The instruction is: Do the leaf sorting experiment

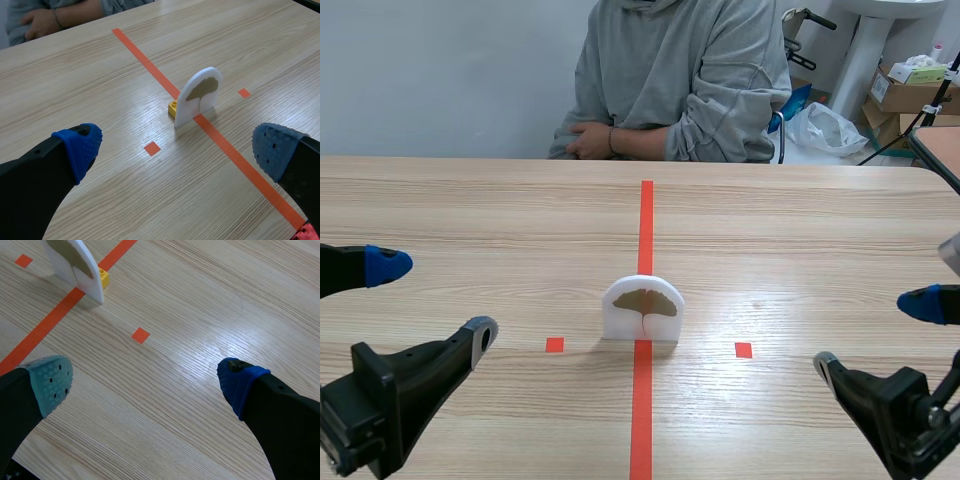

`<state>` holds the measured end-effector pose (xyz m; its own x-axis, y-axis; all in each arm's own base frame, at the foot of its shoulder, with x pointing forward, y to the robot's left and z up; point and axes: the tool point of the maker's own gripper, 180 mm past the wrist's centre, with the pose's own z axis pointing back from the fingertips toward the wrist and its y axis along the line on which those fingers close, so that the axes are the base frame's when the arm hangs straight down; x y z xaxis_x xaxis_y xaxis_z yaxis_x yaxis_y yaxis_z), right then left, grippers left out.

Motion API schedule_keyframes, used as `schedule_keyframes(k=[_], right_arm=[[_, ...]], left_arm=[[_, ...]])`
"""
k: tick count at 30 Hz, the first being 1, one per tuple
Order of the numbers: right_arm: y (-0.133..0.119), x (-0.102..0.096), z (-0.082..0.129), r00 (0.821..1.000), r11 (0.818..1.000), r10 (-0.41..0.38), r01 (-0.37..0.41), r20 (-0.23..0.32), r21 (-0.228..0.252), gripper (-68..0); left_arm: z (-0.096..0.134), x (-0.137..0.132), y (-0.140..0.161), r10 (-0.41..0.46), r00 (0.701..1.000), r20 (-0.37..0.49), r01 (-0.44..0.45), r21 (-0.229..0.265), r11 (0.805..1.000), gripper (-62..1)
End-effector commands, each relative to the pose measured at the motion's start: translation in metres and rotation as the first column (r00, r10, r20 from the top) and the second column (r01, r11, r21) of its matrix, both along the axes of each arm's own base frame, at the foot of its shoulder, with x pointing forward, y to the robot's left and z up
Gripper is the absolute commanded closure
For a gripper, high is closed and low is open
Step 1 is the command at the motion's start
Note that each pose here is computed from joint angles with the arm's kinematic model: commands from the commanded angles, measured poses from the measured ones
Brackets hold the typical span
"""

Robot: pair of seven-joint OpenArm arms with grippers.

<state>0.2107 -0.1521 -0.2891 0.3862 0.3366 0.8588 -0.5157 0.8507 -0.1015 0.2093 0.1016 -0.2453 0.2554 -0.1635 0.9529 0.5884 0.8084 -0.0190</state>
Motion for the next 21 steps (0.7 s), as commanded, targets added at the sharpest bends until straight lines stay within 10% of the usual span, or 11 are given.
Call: schedule_keyframes(k=[1, 21], right_arm=[[-0.002, 0.007, 0.008, 0.999, 1.0, 0.001, -0.001, 0.034, 0.0, -59.1], [-0.012, 0.018, 0.004, 0.999, 1.0, -0.015, 0.016, 0.033, -0.024, -59.1]], left_arm=[[0.007, 0.0, -0.004, -0.002, 1.0, 0.016, 0.002, -0.02, 1.0, -62.3], [0.007, -0.001, -0.004, -0.001, 1.0, 0.015, 0.002, -0.02, 1.0, -62.3]])
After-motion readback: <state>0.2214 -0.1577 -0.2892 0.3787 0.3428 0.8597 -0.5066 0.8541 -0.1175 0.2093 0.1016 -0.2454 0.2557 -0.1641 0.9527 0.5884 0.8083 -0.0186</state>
